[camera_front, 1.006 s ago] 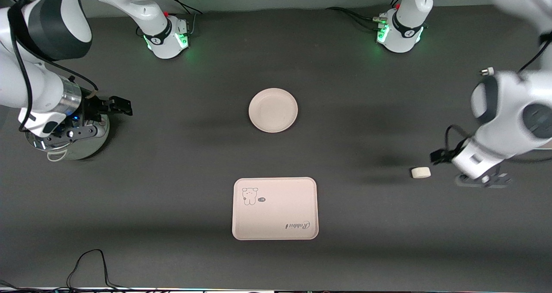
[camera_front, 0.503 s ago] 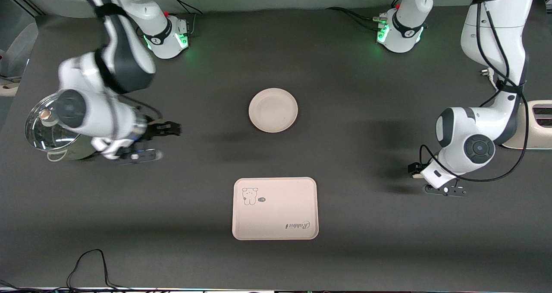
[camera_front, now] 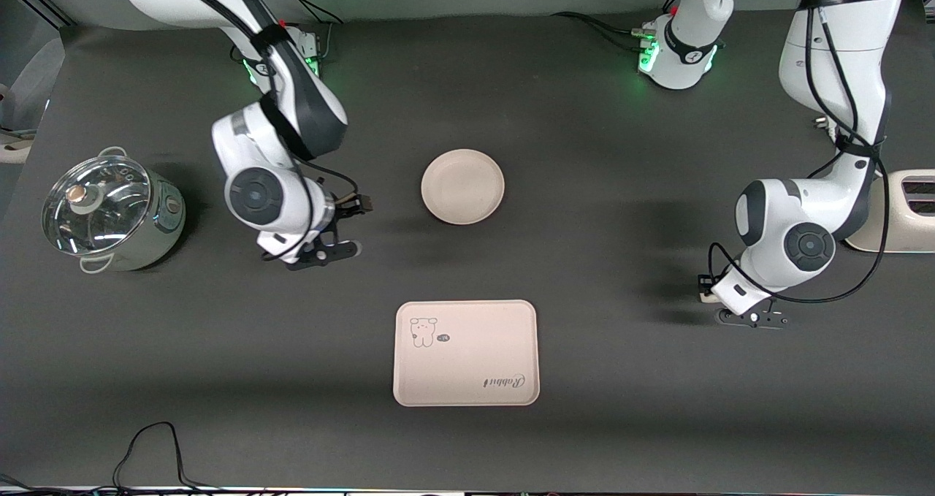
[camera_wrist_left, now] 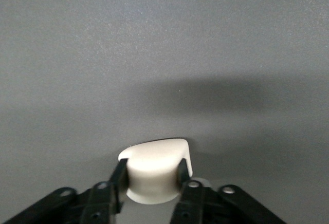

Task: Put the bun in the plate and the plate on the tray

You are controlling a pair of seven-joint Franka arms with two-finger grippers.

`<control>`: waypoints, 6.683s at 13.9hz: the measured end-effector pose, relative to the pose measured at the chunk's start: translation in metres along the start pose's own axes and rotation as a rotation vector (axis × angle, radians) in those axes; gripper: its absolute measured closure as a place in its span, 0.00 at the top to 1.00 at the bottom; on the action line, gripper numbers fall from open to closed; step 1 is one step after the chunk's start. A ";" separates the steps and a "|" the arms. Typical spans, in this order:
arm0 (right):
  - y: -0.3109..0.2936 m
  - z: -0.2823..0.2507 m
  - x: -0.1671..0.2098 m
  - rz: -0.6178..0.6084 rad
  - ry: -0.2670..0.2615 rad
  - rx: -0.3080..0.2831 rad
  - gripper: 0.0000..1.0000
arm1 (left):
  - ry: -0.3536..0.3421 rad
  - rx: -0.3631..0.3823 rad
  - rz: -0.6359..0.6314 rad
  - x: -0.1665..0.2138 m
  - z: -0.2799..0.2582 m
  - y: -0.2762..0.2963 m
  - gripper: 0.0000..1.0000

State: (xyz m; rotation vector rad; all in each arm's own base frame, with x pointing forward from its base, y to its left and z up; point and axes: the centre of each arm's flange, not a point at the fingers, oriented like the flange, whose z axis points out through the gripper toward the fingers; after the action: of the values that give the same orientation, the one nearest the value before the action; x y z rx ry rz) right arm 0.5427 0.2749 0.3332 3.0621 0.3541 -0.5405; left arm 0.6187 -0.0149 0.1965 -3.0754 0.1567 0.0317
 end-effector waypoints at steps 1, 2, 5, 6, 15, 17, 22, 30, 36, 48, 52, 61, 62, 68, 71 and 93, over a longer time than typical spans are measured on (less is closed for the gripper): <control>-0.013 0.012 0.003 -0.018 -0.015 -0.009 1.00 | 0.003 -0.002 -0.006 0.000 -0.001 0.001 0.24; -0.026 0.023 0.007 -0.036 -0.029 -0.018 1.00 | 0.006 -0.008 -0.021 0.001 -0.006 0.005 0.22; -0.049 0.051 0.016 -0.059 -0.066 -0.032 1.00 | -0.036 -0.043 -0.105 0.000 -0.049 0.056 0.22; -0.054 0.062 0.017 -0.056 -0.088 -0.017 1.00 | -0.054 -0.064 -0.146 -0.003 -0.077 0.085 0.22; -0.053 0.109 0.025 0.042 -0.190 0.045 1.00 | -0.102 -0.224 -0.460 -0.123 -0.167 0.401 0.22; -0.052 0.115 0.023 0.045 -0.203 0.042 1.00 | -0.116 -0.226 -0.464 -0.163 -0.133 0.465 0.23; -0.046 0.126 0.019 0.054 -0.227 0.036 1.00 | -0.107 -0.161 -0.429 -0.214 -0.058 0.532 0.53; -0.045 0.132 0.017 0.070 -0.243 0.045 0.99 | -0.096 -0.091 -0.449 -0.186 -0.094 0.518 1.00; -0.049 0.147 0.014 0.138 -0.244 0.098 0.97 | -0.044 0.010 -0.442 -0.065 -0.202 0.332 1.00; -0.109 0.187 -0.015 0.252 -0.204 0.099 0.89 | -0.009 0.042 -0.318 -0.053 -0.367 -0.020 1.00; -0.122 0.198 -0.025 0.265 -0.194 0.085 0.70 | -0.006 0.043 -0.260 -0.055 -0.372 -0.046 1.00; -0.125 0.196 -0.027 0.326 -0.192 0.128 0.26 | -0.007 -0.006 -0.215 -0.070 -0.387 -0.064 1.00; -0.126 0.196 -0.027 0.337 -0.192 0.131 0.23 | -0.004 -0.019 -0.215 -0.071 -0.390 -0.063 1.00; -0.127 0.186 -0.027 0.352 -0.180 0.151 0.04 | -0.010 -0.033 -0.180 -0.070 -0.387 -0.045 1.00; -0.127 0.186 -0.027 0.352 -0.180 0.151 0.04 | -0.005 -0.032 -0.159 -0.064 -0.371 -0.033 1.00; -0.013 -0.068 0.059 0.445 0.025 0.315 0.04 | 0.029 -0.036 -0.150 -0.071 -0.354 -0.028 1.00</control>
State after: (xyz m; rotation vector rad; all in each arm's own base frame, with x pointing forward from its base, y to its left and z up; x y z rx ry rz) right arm 0.6169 0.3038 0.3778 3.2810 -0.4490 -0.5762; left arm 0.5575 -0.0022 0.5534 -3.1144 -0.0741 -0.0168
